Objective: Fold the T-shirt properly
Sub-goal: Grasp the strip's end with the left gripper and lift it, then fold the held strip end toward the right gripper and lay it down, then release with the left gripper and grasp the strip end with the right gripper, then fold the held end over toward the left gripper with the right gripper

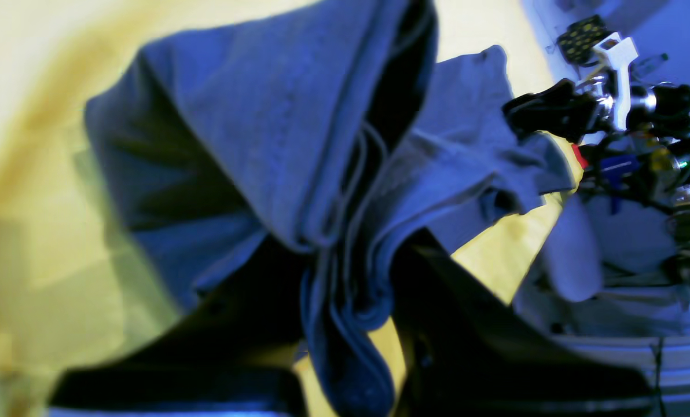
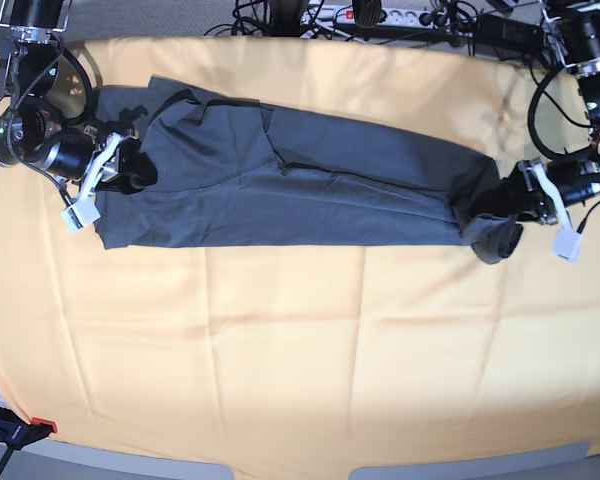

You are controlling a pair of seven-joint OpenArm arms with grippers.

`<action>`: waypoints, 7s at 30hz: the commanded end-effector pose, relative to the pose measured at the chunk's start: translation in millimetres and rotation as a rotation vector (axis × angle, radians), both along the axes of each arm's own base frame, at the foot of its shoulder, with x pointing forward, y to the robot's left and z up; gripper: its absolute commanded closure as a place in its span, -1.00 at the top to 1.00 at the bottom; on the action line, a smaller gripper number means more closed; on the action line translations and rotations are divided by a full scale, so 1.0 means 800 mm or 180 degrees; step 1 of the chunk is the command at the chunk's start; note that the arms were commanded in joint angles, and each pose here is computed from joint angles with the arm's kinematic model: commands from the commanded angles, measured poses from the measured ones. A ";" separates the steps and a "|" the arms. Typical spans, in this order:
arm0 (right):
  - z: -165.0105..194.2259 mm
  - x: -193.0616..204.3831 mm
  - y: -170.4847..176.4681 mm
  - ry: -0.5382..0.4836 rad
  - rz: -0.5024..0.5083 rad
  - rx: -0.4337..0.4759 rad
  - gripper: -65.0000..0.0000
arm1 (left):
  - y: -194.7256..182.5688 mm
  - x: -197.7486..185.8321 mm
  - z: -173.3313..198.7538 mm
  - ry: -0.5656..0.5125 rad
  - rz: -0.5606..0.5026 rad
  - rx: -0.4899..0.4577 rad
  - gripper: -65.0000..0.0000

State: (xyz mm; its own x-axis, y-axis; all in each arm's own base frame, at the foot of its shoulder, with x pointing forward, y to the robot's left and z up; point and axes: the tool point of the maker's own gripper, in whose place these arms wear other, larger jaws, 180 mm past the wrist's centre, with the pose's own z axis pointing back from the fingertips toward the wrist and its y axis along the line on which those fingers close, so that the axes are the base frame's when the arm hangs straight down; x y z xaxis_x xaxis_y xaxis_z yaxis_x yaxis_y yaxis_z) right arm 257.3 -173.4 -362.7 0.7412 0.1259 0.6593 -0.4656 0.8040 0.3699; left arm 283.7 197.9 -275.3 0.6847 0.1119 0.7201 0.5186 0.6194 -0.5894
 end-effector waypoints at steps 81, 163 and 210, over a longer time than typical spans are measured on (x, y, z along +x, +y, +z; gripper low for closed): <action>0.038 0.048 -0.101 -0.0083 -0.0762 -0.0587 -0.34 | -0.039 0.026 -0.125 0.0518 0.0526 0.1160 -1.00; 0.163 0.022 0.257 -0.1403 0.1265 0.0598 -1.00 | 0.087 0.003 -0.035 0.0158 0.1216 0.0410 -1.00; 0.161 0.065 0.182 -0.1185 0.1142 0.0521 0.25 | 0.088 0.007 -0.028 0.0027 0.1216 0.0402 -1.00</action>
